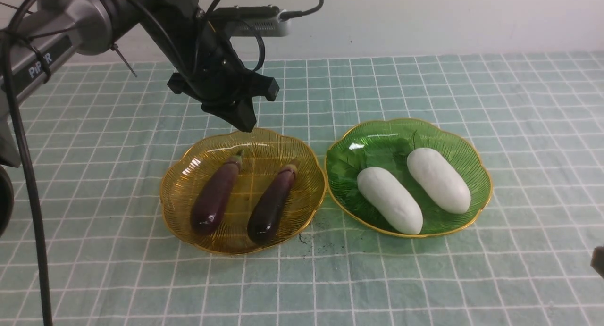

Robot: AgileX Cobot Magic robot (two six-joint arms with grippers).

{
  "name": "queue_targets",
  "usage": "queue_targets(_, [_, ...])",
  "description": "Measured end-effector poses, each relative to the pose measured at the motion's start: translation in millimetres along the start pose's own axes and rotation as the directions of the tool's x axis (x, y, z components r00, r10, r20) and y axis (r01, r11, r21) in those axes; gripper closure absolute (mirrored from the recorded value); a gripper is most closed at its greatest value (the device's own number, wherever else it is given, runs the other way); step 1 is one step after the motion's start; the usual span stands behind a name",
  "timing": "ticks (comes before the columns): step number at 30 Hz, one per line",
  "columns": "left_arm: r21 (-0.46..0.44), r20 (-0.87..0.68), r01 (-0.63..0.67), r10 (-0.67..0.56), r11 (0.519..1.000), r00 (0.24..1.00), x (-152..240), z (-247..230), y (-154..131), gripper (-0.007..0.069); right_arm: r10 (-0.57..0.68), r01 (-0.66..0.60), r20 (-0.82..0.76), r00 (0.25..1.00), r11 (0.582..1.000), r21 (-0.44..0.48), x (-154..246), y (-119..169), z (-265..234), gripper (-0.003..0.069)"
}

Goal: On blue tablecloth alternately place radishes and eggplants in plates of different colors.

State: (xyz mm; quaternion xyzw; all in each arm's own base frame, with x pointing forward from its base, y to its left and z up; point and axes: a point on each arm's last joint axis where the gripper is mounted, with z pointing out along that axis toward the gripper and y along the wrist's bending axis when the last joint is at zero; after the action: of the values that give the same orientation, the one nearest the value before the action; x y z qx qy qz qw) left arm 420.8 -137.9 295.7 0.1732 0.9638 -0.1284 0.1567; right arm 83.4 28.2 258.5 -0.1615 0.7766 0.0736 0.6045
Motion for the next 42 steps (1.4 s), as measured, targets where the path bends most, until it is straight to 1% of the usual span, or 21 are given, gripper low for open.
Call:
queue_targets(10, [0.0,0.0,0.0,0.0,1.0,1.0,0.0,0.0,0.0,0.0633,0.001,-0.001,-0.07,0.998,1.0,-0.006,7.0,0.6,-1.9,0.0639])
queue_targets(14, [0.0,0.0,0.0,0.0,1.0,1.0,0.0,0.0,0.0,0.0633,0.001,-0.001,-0.05,0.999,1.0,-0.005,7.5,0.7,-9.1,0.0639])
queue_targets(19, [0.0,0.0,0.0,0.0,1.0,1.0,0.0,0.0,0.0,0.0633,-0.002,0.002,0.014,1.0,1.0,0.004,7.8,0.5,-24.7,0.0639])
queue_targets(24, [0.0,0.0,0.0,0.0,1.0,1.0,0.0,0.0,0.0,0.0633,0.013,-0.017,0.065,0.998,0.998,0.059,11.2,-1.9,-34.0,0.0639])
queue_targets(25, [0.0,0.0,0.0,0.0,1.0,1.0,0.0,0.0,0.0,0.0633,0.018,-0.024,0.071,0.997,0.996,0.089,16.1,-2.9,-35.1,0.0639])
queue_targets(26, [0.0,0.0,0.0,0.0,1.0,1.0,0.0,0.0,0.0,0.0633,0.019,-0.026,0.074,0.997,0.995,0.097,16.8,-3.2,-35.7,0.0639])
queue_targets(28, [0.0,0.0,0.0,0.0,1.0,1.0,0.0,0.0,0.0,0.0633,0.027,-0.037,0.074,0.997,0.99,0.138,26.7,-4.2,-35.3,0.0639])
queue_targets(29, [0.0,0.0,0.0,0.0,1.0,1.0,0.0,0.0,0.0,0.0633,0.034,-0.044,0.062,0.998,0.985,0.164,38.1,-4.4,-33.4,0.0639])
queue_targets(31, [0.0,0.0,-0.001,0.001,1.0,1.0,0.0,0.1,-0.3,0.0633,0.038,-0.048,0.056,0.998,0.982,0.18,45.1,-4.7,-32.1,0.0639])
queue_targets(33, [0.0,0.0,-0.001,0.001,1.0,1.0,0.0,0.1,-0.3,0.0633,0.051,-0.053,0.018,0.999,0.979,0.199,63.2,-4.6,-25.0,0.0639])
queue_targets(35, [0.0,0.0,-0.001,0.001,1.0,1.0,0.0,0.1,-0.3,0.0633,0.061,-0.055,-0.021,0.998,0.978,0.203,79.6,-4.1,-18.3,0.0639])
queue_targets(37, [0.003,-0.001,0.0,0.0,1.0,1.0,0.1,0.1,-0.6,0.0633,0.062,-0.055,-0.024,0.998,0.977,0.207,87.6,-4.0,-14.6,0.0639])
queue_targets(42, [0.021,0.006,0.006,-0.006,1.0,1.0,-0.1,-2.3,-2.9,0.0633,0.049,-0.056,0.038,0.998,0.975,0.214,84.6,-4.8,-13.5,0.0639])
